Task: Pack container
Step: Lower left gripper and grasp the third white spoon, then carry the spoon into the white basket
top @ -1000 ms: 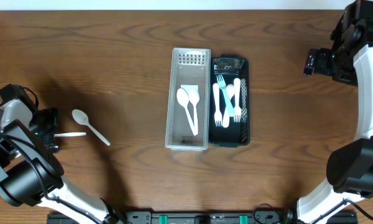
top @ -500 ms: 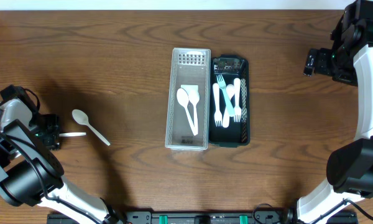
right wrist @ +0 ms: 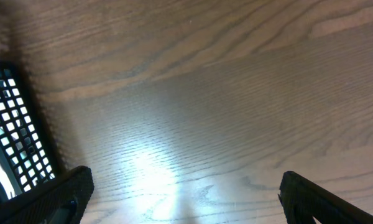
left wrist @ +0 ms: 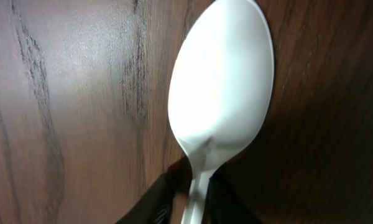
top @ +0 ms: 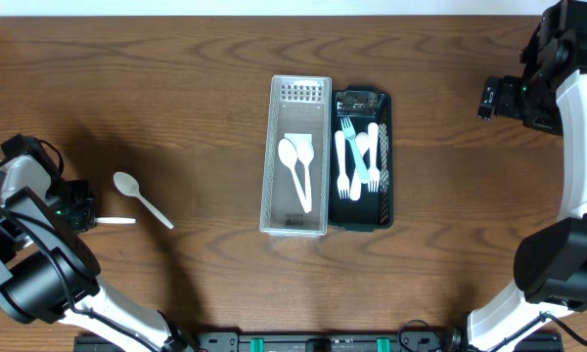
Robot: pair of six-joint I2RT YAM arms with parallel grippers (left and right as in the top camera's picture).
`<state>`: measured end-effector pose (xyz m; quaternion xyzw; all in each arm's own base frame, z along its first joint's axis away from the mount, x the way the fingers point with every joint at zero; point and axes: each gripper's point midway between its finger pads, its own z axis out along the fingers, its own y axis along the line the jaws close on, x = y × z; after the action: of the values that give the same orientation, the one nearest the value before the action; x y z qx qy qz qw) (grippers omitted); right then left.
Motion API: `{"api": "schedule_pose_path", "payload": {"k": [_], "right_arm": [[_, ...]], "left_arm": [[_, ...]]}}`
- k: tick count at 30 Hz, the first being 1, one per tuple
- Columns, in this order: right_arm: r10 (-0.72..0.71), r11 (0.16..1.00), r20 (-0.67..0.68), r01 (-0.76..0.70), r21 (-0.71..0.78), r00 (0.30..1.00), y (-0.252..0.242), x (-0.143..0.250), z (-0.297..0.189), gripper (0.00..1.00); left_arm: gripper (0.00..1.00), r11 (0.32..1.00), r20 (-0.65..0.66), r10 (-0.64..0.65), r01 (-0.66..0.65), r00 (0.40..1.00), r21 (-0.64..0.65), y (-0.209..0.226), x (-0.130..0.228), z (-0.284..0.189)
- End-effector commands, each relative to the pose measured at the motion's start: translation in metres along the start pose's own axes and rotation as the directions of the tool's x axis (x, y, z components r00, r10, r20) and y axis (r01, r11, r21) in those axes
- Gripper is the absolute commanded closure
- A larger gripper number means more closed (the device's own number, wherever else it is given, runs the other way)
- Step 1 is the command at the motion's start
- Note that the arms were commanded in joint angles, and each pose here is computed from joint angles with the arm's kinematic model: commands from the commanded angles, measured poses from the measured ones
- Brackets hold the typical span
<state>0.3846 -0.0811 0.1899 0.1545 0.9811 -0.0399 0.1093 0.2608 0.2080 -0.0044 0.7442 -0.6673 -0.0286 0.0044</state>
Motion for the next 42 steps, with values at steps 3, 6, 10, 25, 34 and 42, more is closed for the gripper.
{"api": "schedule_pose_path", "payload": {"k": [3,6,10,25,34,42], "right_arm": [[0.018,1.000,-0.011,-0.018,0.008,1.000,-0.004,0.001,0.003,0.01],[0.018,1.000,-0.011,-0.018,0.010,1.000,-0.004,0.001,0.003,0.01],[0.018,1.000,-0.011,-0.018,0.010,1.000,-0.004,0.001,0.003,0.01],[-0.034,0.999,0.010,0.034,0.026,0.999,-0.007,-0.004,0.003,0.01],[-0.021,1.000,0.011,0.021,0.003,1.000,-0.004,-0.005,0.003,0.01],[-0.019,1.000,0.015,0.019,0.003,1.000,-0.003,-0.006,0.003,0.01]], "left_arm": [[0.88,0.999,-0.016,0.005,-0.005,1.000,-0.040,0.008,0.003,0.011],[0.92,0.999,-0.016,0.005,-0.005,1.000,-0.040,0.008,0.003,0.011],[0.94,0.999,-0.060,0.042,-0.043,0.997,-0.005,0.003,0.010,0.008],[0.94,0.826,0.128,0.440,-0.457,0.889,0.329,-0.038,0.097,-0.137],[0.94,0.335,0.360,0.751,-0.789,0.554,0.515,-0.058,0.267,-0.213],[0.94,-0.227,0.569,0.822,-0.917,0.001,0.329,-0.040,0.386,-0.203]]}}
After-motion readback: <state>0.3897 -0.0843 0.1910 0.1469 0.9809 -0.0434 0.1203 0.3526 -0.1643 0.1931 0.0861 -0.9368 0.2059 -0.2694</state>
